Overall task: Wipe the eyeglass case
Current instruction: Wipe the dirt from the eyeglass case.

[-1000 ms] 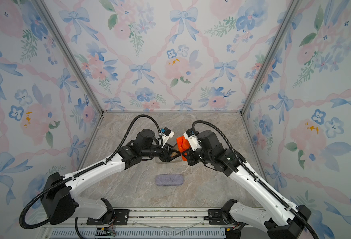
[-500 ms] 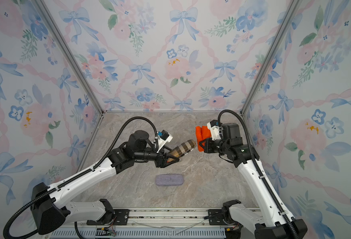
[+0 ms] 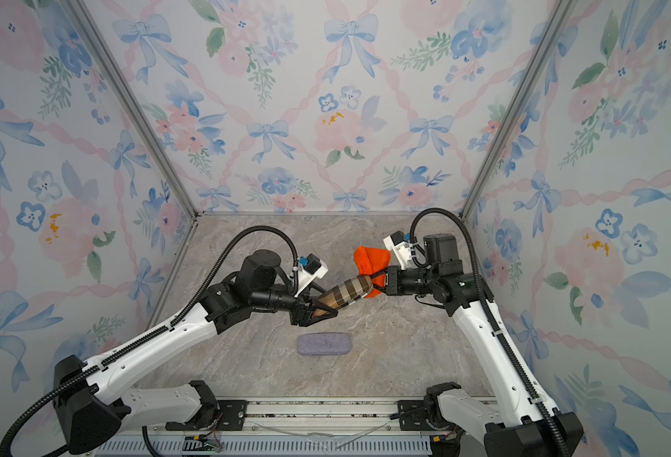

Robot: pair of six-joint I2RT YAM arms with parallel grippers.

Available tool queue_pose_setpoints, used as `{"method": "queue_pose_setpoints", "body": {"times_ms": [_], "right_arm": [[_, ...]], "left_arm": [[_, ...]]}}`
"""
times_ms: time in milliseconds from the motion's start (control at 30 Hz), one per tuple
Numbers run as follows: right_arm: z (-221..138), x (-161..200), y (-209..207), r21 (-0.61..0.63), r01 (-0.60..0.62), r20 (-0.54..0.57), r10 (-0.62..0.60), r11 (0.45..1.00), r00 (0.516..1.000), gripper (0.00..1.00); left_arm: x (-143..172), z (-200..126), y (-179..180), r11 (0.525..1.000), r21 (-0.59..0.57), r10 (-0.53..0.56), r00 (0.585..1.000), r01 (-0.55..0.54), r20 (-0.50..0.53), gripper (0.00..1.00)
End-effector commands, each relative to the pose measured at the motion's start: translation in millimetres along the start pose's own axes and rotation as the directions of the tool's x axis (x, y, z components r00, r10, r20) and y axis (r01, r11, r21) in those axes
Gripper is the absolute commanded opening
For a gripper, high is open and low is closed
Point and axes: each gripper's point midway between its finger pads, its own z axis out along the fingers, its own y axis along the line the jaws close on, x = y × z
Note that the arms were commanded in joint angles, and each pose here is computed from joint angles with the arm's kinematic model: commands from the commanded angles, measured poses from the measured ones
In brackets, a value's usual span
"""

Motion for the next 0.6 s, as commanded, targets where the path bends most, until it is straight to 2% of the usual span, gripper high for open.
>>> {"method": "queue_pose_setpoints", "body": {"times_ms": [0,367,567], "right_arm": [[-3,0,17,-0.084,0.005,-0.019,-0.006,0.996,1.000,0.00],[-9,-5,17,-0.061,0.026,-0.005,-0.026,0.998,1.000,0.00],[3,-1,26,-0.146,-0.010,-0.030,0.006,0.989,1.000,0.00]], "left_arm": [[5,-4,-5,1.000,0.022,0.010,1.000,-0.010,-0.010,0.25],[30,-17,-12,0.999,0.034,0.008,0.999,-0.007,-0.033,0.25],[19,-10,-4,0.999,0.014,0.043,0.999,-0.043,-0.029,0.25]]}}
